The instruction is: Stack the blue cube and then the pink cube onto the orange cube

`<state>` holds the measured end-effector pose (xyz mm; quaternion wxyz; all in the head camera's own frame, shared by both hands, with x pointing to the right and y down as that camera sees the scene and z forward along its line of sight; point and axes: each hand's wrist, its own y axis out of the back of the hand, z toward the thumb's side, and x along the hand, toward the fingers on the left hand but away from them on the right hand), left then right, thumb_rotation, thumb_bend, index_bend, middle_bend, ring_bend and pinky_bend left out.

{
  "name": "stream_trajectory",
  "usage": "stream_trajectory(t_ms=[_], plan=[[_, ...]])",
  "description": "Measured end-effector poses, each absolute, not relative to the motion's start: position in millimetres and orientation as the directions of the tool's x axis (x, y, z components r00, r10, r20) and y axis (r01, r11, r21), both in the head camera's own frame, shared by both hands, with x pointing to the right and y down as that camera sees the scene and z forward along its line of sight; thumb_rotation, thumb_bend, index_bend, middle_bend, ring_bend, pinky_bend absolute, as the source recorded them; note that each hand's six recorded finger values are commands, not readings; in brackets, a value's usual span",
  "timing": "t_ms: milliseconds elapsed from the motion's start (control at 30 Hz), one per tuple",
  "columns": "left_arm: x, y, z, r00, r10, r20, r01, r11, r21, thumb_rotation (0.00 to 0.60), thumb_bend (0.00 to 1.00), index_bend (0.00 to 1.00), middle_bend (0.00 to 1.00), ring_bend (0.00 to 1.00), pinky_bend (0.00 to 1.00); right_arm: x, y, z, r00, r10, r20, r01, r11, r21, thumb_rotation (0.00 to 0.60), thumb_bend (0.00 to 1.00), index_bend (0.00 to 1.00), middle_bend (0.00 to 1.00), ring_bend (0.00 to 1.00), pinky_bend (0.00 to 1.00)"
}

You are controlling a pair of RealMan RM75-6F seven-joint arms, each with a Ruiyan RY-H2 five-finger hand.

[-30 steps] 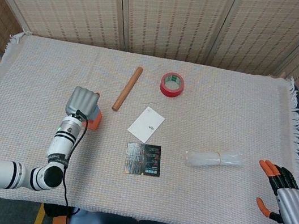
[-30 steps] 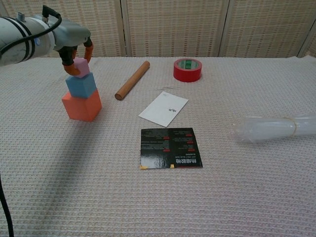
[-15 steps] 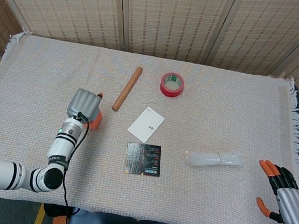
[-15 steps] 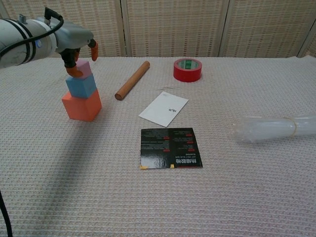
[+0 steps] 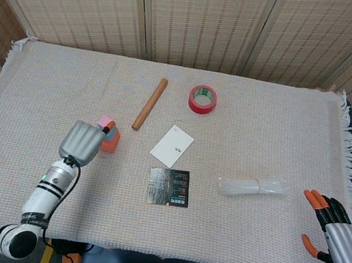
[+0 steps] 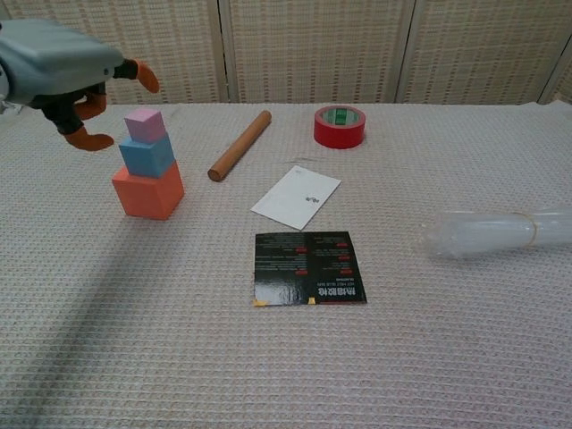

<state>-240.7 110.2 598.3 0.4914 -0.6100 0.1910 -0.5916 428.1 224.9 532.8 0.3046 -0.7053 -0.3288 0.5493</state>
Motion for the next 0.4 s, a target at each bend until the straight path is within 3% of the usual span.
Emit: stream_trajectory(t_ms=[67,167,400], plan=[[-259.2,128.8,595.2,0.247,-0.824,0.510,0.310,-0.432,-0.847,0.600,0.35,0.03,0.03,0.07,0.27,425.7,227.3,532.7,0.192,0.795,-0.575,0.116,-0.601,-0.791,0.600,0.28,0.00,0.00,0.00,0.00],[-291.4,165.6,588.3,0.279,-0.838,0.469,0.195,-0.428,-0.882,0.600,0.35,0.03,0.00,0.01,0.22,423.2,230.9,532.6,0.204,0.792,-0.576,0.101,-0.602,-0.792,0.600,0.28,0.00,0.00,0.00,0.00],[-381.8,241.8,577.4,0.218,-0.898,0.381,-0.133,-0.415,-0.900,0.600,0.35,0.01,0.00,0.00,0.19,416.5,238.2,527.4,0.214,0.811,-0.545,0.085,-0.571,-0.816,0.600,0.27,0.00,0.00,0.00,0.00]])
